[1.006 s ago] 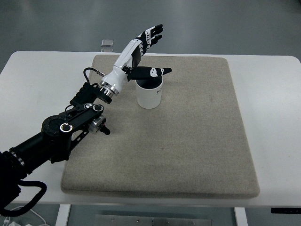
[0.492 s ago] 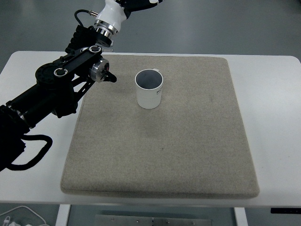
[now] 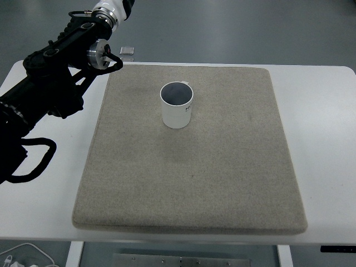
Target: Flip white cup upright
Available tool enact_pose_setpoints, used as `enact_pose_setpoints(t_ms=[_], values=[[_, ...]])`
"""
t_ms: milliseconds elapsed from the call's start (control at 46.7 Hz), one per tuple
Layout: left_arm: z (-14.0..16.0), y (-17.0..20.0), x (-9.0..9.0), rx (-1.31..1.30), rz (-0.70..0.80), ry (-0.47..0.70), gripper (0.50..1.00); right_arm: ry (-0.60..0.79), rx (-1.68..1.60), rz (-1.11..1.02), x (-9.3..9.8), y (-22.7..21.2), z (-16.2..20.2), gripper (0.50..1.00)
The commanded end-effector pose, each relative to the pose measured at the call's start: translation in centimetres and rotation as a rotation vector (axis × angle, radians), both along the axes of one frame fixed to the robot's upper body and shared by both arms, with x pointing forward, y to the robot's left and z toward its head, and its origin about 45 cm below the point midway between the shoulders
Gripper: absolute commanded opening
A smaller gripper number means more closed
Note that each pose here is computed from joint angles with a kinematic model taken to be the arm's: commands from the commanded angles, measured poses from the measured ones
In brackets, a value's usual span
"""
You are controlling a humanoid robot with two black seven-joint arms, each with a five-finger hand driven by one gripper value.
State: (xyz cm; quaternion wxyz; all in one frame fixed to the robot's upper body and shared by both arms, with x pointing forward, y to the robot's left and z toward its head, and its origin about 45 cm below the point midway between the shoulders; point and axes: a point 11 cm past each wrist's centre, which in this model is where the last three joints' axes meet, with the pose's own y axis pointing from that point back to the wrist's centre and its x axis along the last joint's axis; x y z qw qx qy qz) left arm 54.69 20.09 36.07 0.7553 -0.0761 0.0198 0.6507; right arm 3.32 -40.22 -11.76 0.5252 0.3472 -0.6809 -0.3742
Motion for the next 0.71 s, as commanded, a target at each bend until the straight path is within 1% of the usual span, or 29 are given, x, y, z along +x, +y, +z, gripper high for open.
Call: enact_pose_setpoints(t_ms=[0,107,214,385,556,685], values=[[-1.0,0.9,0.2,-0.064,0.015,0.068,0.992,0.001,0.0,0.001,0.0,0.0,0.0,0.928],[-2.6,2.5,0.4,-0.14,0.029,0.152,0.992,-0.001,0.002,-0.003,0.0,0.0,0.0,0.928],[-3.8,4.1,0.5,-0.219,0.039,0.188,0.992,-0.001,0.002,-0.004,0.0,0.0,0.0,0.928],[-4.4,5.0,0.4,-0.427,0.015,0.191,0.992,0.003,0.004,-0.007,-0.3,0.1,0.0,0.93],[-6.2,5.6,-0.2,-0.47,0.002,0.206,0.992,0.005,0.006,-0.007,-0.5,0.1,-0.1,0.928],[-6.9,5.7,-0.5,-0.498,-0.021,0.202,0.992,0.001,0.035,-0.005,-0.4,0.3,-0.2,0.928]])
